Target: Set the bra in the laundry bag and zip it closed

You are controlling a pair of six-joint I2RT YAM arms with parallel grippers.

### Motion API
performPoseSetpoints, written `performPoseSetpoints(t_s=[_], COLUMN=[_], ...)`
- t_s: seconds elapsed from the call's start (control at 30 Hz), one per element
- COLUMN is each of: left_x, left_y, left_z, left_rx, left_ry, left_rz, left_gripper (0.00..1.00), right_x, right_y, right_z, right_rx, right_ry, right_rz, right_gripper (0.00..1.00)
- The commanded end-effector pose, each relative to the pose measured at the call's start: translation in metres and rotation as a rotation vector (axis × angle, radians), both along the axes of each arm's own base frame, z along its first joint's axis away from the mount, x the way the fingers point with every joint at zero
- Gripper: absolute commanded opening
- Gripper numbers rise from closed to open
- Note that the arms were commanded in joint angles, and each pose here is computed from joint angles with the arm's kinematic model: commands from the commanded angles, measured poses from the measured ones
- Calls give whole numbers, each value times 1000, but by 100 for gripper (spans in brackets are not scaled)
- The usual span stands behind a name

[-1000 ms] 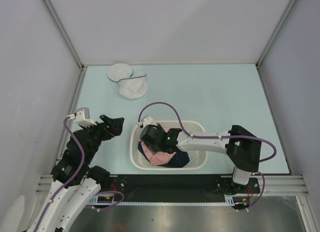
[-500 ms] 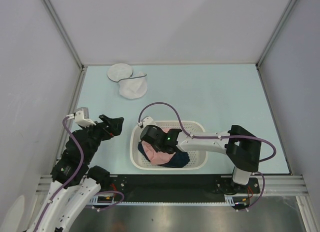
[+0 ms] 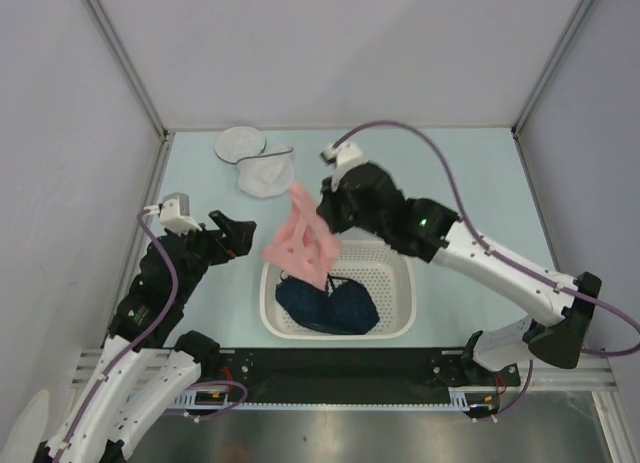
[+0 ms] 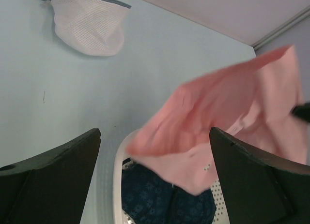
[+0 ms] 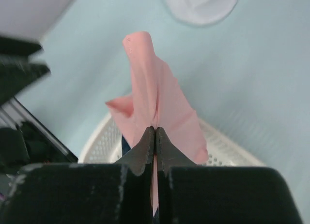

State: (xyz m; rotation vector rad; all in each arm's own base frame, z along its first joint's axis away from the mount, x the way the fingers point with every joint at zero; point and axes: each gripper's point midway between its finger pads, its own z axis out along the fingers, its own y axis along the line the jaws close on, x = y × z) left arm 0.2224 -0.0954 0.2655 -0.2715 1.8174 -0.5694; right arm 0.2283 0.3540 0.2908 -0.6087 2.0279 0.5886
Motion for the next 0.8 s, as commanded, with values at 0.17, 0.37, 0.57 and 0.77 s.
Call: performPoseSetpoints(t_s=[0.17,0.37,0.57,0.77], left_x=[34,58,86,112], left_y=[-34,-49,-57,-82], left_z=[59,55,39,9], left_rx=[1,-8,-60,-80], left_ry=[-92,-46,35,105], left_rz=[-116,-180,-240,-339], left_gripper=[100,100,100,98], right_x=[88,150,207,229], right_y=[3,6,-38,-97], right_z=[93,87,11,-66], right_rx=[417,709,861,807], right_ry=[47,199,354,449], right_rz=[144,189,119,-46], right_gripper=[0,0,0,0])
